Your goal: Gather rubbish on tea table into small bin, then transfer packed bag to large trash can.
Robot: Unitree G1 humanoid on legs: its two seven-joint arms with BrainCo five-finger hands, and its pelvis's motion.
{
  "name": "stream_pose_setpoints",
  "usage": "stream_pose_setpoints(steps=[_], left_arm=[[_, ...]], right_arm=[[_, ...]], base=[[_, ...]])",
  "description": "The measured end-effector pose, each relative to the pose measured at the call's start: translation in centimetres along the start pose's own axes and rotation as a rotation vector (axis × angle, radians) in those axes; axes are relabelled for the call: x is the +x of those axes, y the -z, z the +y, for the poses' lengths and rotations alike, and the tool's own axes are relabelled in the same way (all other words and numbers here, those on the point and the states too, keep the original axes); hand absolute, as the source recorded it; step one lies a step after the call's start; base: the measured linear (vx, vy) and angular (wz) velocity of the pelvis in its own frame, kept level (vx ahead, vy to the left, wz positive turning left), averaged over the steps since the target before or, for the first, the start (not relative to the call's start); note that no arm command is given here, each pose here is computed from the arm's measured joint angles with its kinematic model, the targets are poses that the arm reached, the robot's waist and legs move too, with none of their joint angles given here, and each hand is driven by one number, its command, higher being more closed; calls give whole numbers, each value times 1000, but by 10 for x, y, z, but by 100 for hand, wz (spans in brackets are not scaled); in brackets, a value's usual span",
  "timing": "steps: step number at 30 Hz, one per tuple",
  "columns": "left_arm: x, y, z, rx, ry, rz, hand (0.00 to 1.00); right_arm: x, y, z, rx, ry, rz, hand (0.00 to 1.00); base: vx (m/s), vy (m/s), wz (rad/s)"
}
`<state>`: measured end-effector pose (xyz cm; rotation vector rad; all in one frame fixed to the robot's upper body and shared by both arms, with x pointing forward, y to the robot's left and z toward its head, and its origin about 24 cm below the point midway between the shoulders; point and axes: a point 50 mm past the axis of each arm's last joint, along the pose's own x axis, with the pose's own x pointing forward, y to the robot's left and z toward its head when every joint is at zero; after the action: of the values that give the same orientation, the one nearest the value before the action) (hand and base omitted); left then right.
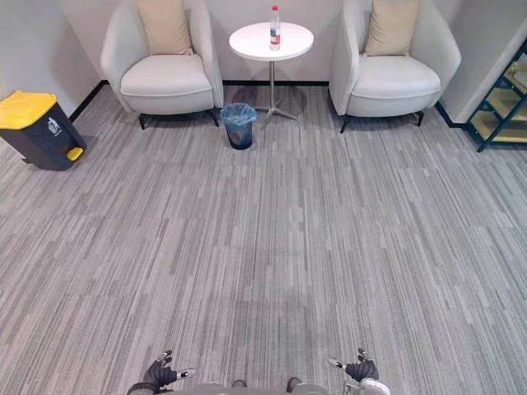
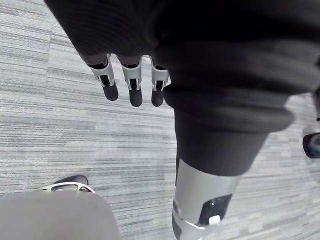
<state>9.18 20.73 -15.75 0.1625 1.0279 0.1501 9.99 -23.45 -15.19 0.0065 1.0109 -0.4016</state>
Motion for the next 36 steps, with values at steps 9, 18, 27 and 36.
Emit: stream_pose_setpoints(steps=[9, 18, 27, 36], left_arm=[[6, -19, 3, 48, -2, -48, 0], [9, -31, -14, 26, 36, -75, 0], [9, -46, -23, -49, 39, -140, 0], [11, -50, -14, -59, 15, -146, 0]], right_arm=[[3, -13, 10, -29, -37, -34, 0], [5, -23, 4, -66, -31, -70, 0], [7, -29, 2, -47, -7, -78, 0], [2, -9, 17, -45, -41, -20, 0]], base=[[201, 30, 5], [389, -213, 16], [339, -137, -21], [363, 191, -23]])
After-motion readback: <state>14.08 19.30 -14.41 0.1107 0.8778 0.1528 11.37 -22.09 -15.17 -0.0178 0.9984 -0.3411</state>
